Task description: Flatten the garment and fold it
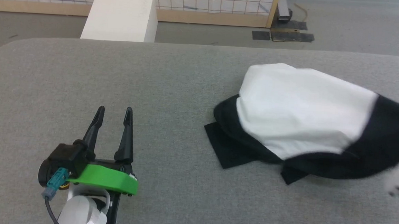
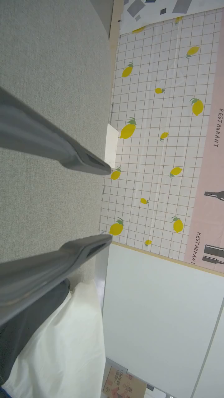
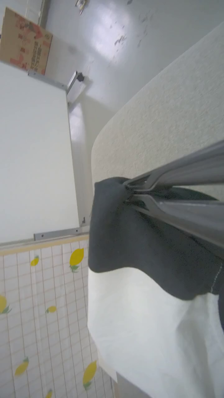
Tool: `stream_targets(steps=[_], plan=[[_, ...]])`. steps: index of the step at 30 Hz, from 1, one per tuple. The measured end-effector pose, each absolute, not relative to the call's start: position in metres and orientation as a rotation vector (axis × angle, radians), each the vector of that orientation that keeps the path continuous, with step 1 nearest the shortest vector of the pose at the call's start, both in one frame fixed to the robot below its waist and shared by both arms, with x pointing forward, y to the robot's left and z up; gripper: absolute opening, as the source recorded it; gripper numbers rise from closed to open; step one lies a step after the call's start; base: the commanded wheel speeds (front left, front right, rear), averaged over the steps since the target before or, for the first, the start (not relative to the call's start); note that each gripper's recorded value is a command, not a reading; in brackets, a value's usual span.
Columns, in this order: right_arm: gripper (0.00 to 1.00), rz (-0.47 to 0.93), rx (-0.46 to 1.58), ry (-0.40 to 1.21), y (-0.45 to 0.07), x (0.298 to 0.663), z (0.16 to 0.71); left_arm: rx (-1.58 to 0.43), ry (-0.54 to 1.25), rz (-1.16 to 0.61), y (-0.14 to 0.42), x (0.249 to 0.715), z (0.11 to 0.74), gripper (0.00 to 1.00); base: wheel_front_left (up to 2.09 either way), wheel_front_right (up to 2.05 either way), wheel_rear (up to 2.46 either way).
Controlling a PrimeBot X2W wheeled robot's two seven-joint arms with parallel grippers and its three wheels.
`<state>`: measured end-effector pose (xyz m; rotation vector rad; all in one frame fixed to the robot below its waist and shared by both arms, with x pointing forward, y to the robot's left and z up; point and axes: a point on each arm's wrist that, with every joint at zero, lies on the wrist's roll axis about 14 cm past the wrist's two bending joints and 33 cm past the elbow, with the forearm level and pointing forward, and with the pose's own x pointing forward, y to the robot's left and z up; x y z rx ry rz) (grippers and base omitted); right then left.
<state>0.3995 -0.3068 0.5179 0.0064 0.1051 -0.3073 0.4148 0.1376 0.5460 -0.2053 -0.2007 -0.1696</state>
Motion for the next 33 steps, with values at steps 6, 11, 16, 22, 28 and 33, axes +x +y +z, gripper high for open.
stream_targets(steps=[6, 11, 16, 22, 28, 33], plan=[[0.20, -0.541, 0.028, 0.415, -0.373, 0.318, 0.457, -0.210, -0.201, -0.198, 0.128, 0.415, 0.547, 1.00, 0.00, 0.00, 0.00], [1.00, -0.562, 0.038, 0.379, -0.379, 0.311, 0.460, -0.212, -0.191, -0.210, 0.123, 0.416, 0.544, 1.00, 0.00, 0.00, 0.00], [1.00, -0.342, -0.028, 0.087, -0.319, 0.360, 0.515, -0.214, -0.184, -0.214, 0.122, 0.417, 0.541, 1.00, 0.00, 0.00, 0.00], [1.00, 0.096, 0.056, 0.114, -0.172, 0.399, 0.504, -0.218, -0.174, -0.225, 0.118, 0.422, 0.537, 1.00, 0.00, 0.00, 0.00], [1.00, 0.310, 0.024, 0.328, -0.100, 0.421, 0.463, -0.220, -0.179, -0.217, 0.121, 0.429, 0.537, 1.00, 0.00, 0.00, 0.00], [1.00, 0.389, -0.050, 0.524, -0.076, 0.432, 0.423, -0.213, -0.167, -0.180, 0.134, 0.431, 0.531, 1.00, 0.00, 0.00, 0.00]])
